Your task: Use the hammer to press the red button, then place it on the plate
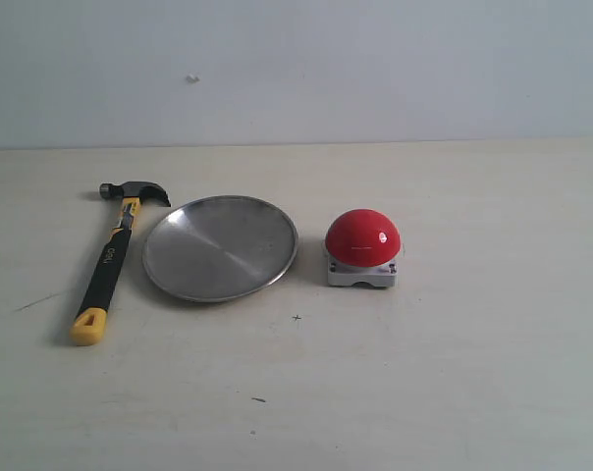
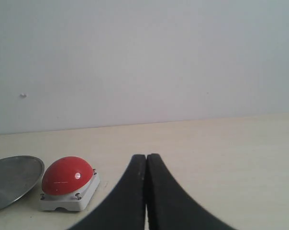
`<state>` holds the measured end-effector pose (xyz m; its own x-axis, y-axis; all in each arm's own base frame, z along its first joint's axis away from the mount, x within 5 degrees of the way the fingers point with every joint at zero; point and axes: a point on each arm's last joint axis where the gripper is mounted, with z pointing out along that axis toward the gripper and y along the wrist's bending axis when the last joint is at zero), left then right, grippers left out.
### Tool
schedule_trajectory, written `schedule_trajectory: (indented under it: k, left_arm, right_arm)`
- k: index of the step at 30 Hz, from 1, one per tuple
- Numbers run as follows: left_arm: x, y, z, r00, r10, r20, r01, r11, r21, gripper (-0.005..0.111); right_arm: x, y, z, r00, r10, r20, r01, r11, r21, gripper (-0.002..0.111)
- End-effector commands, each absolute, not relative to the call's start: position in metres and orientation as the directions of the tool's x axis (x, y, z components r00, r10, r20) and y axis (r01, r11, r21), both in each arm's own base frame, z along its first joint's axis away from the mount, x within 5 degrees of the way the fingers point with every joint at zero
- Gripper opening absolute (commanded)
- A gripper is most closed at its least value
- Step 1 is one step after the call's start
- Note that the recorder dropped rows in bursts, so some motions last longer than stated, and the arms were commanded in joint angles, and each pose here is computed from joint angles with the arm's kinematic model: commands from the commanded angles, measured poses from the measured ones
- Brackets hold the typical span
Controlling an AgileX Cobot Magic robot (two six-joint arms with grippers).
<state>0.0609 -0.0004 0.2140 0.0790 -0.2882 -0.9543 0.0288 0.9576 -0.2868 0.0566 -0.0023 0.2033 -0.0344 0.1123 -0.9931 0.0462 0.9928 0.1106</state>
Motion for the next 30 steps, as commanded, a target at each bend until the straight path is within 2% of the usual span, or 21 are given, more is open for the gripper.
schedule_trajectory:
  k: [1,8,16,19,22,25,30]
  left_arm:
    - [0.057,-0.002,0.232,0.251,-0.318,-0.914,0.103,0.948,-0.301,0.000]
    - [0.054,-0.002,0.241,0.347,-0.330,-0.878,0.146,0.944,-0.296,0.000]
    - [0.055,-0.002,0.246,0.359,-0.481,-0.800,0.223,0.876,-0.427,0.000]
    - [0.063,0.001,0.258,0.352,-0.494,-0.795,0.186,0.869,-0.458,0.000]
    - [0.078,0.005,0.281,0.339,-0.443,-0.830,0.115,0.895,-0.431,0.000]
    - [0.107,0.004,0.306,0.237,-0.394,-0.888,0.052,0.918,-0.394,0.000]
    - [0.179,0.001,0.329,-0.085,-0.224,-0.971,-0.031,0.975,-0.222,0.000]
  right_arm:
    - [0.056,-0.002,0.202,-0.032,0.109,-0.994,0.050,0.993,0.107,0.000]
    - [0.056,-0.002,0.202,-0.032,0.109,-0.994,0.050,0.993,0.107,0.000]
    - [0.056,-0.002,0.202,-0.032,0.109,-0.994,0.050,0.993,0.107,0.000]
    - [0.056,-0.002,0.202,-0.032,0.109,-0.994,0.050,0.993,0.107,0.000]
    - [0.056,-0.002,0.202,-0.032,0.109,-0.994,0.050,0.993,0.107,0.000]
    - [0.056,-0.002,0.202,-0.032,0.109,-0.994,0.050,0.993,0.107,0.000]
    - [0.056,-0.002,0.202,-0.032,0.109,-0.994,0.050,0.993,0.107,0.000]
